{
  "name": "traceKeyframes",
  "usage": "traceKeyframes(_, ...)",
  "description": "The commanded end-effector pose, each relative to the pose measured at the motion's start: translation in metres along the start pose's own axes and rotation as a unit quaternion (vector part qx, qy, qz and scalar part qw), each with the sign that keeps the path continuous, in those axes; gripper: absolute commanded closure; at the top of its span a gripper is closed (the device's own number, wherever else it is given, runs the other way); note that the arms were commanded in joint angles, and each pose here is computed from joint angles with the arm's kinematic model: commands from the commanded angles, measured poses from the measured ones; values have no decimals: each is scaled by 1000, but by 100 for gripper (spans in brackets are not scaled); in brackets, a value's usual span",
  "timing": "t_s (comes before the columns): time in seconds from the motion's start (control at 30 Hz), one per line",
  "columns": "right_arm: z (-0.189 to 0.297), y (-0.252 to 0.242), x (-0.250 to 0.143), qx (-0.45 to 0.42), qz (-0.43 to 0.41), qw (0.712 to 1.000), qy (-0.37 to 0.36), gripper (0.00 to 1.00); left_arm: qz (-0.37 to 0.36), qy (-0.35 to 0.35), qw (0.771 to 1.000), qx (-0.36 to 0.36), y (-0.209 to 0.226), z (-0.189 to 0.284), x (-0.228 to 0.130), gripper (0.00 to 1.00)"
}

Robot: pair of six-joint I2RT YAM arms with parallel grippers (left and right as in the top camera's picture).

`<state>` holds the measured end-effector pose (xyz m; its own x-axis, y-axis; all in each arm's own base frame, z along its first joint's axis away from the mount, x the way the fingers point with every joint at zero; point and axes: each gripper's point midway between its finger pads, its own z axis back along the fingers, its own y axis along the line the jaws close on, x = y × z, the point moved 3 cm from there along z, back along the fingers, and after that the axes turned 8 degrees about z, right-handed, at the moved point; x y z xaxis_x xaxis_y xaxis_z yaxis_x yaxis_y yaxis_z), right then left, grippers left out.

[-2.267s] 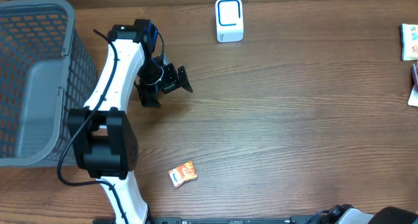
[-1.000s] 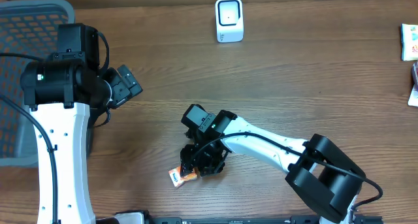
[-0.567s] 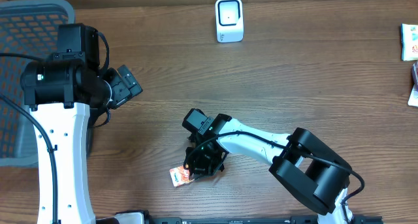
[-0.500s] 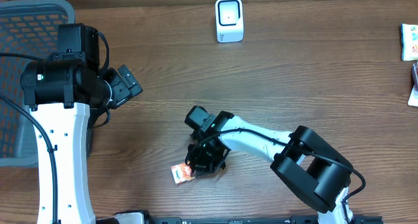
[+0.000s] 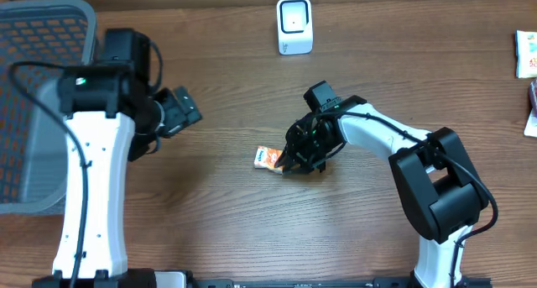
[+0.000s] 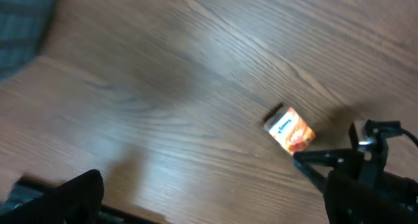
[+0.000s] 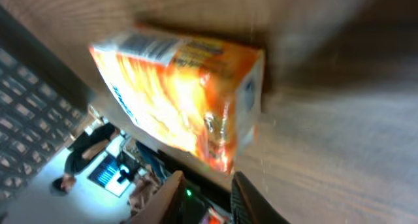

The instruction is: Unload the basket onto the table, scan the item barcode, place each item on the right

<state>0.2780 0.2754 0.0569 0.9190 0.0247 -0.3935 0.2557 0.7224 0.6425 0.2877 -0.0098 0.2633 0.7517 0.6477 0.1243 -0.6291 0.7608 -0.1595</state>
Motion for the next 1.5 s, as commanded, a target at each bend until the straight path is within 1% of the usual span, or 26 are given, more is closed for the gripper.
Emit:
traceKeyframes(0.0, 5, 6, -10, -2, 42, 999, 5, 74, -42, 50, 998, -15, -16, -25, -16, 0)
traceKeyframes(0.07, 22, 7, -8, -44, 59, 997, -32, 69, -54, 65, 996, -8, -20, -37, -23, 9)
traceKeyframes(0.1, 33, 10, -6, -67, 74, 994, -54, 57, -59, 71, 996, -3, -21, -43, -25, 14)
traceKeyframes(0.13, 46, 15, -4, -81, 108, 988, -74, 24, -63, 78, 995, 2, -22, -49, -29, 16)
traceKeyframes(0.17, 56, 21, -2, -86, 141, 983, -86, 17, -67, 82, 994, 5, -23, -55, -31, 20)
traceKeyframes(0.2, 64, 27, 1, -85, 170, 977, -97, 27, -71, 87, 994, 8, -25, -61, -33, 24)
traceKeyframes(0.23, 70, 31, 5, -85, 192, 972, -108, 41, -75, 91, 993, 11, -27, -68, -35, 30)
traceKeyframes(0.27, 72, 32, 7, -84, 196, 971, -112, 46, -76, 92, 993, 12, -27, -70, -36, 32)
traceKeyframes(0.3, 74, 31, 12, -84, 198, 969, -122, 54, -79, 96, 992, 15, -29, -75, -36, 35)
traceKeyframes(0.33, 73, 30, 16, -89, 200, 967, -129, 59, -80, 100, 992, 18, -30, -78, -37, 38)
traceKeyframes(0.37, 73, 27, 20, -96, 200, 966, -134, 63, -82, 104, 991, 22, -31, -81, -38, 42)
traceKeyframes(0.43, 68, 23, 27, -106, 200, 964, -139, 73, -86, 115, 989, 30, -33, -88, -40, 54)
traceKeyframes(0.47, 62, 22, 32, -106, 200, 964, -139, 78, -87, 119, 989, 33, -34, -91, -41, 64)
traceKeyframes(0.5, 57, 20, 34, -106, 193, 966, -138, 82, -88, 127, 987, 38, -34, -95, -43, 81)
traceKeyframes(0.57, 47, 15, 38, -108, 172, 970, -131, 91, -90, 136, 985, 47, -34, -100, -46, 96)
traceKeyframes(0.63, 35, 10, 40, -113, 161, 973, -120, 96, -92, 145, 984, 54, -33, -104, -49, 96)
traceKeyframes(0.73, 17, 2, 40, -121, 141, 977, -103, 96, -100, 154, 981, 63, -36, -110, -53, 96)
traceKeyframes(0.87, -5, 3, 30, -133, 151, 976, -80, 96, -112, 163, 977, 73, -40, -119, -60, 96)
traceKeyframes(0.97, -16, 3, 13, -143, 130, 980, -54, 96, -116, 182, 972, 92, -41, -132, -67, 96)
traceKeyframes(1.07, -17, 1, 0, -149, 116, 982, -30, 96, -125, 200, 965, 112, -37, -147, -79, 96)
traceKeyframes(1.13, -9, 4, -1, -137, 112, 984, -32, 96, -130, 217, 961, 115, -35, -158, -91, 96)
traceKeyframes(1.3, 39, 20, 10, -106, 102, 987, -72, 96, -127, 269, 952, 66, -41, -183, -123, 96)
traceKeyframes(1.33, 51, 21, 16, -99, 106, 986, -84, 91, -113, 270, 954, 66, -40, -191, -128, 96)
traceKeyframes(1.37, 57, 20, 19, -98, 107, 985, -89, 83, -102, 268, 956, 70, -38, -195, -131, 96)
traceKeyframes(1.4, 64, 15, 23, -96, 105, 985, -94, 79, -87, 263, 958, 71, -36, -203, -134, 96)
traceKeyframes(1.47, 69, 8, 27, -102, 106, 984, -98, 80, -72, 256, 962, 68, -34, -215, -136, 96)
